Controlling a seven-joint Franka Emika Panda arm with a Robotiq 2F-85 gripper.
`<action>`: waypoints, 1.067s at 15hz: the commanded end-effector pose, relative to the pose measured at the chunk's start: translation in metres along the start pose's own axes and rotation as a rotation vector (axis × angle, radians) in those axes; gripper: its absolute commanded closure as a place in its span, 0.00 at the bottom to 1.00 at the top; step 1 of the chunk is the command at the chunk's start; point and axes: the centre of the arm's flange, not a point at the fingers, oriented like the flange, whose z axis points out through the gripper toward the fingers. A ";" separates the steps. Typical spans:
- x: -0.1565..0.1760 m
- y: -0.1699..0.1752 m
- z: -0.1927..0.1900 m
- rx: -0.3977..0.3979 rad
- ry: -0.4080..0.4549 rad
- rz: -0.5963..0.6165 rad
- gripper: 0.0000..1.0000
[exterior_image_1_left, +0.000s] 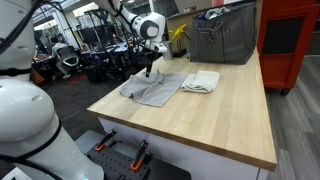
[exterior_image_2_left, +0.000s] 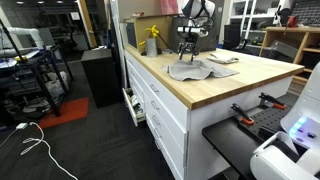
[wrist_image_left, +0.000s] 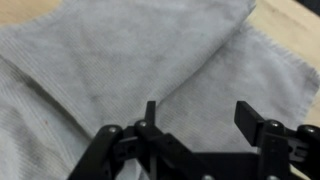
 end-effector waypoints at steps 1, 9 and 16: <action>-0.035 -0.003 -0.010 0.051 -0.088 -0.050 0.44; -0.036 0.006 0.031 -0.035 -0.148 -0.035 1.00; -0.030 0.011 0.073 -0.118 -0.238 -0.025 1.00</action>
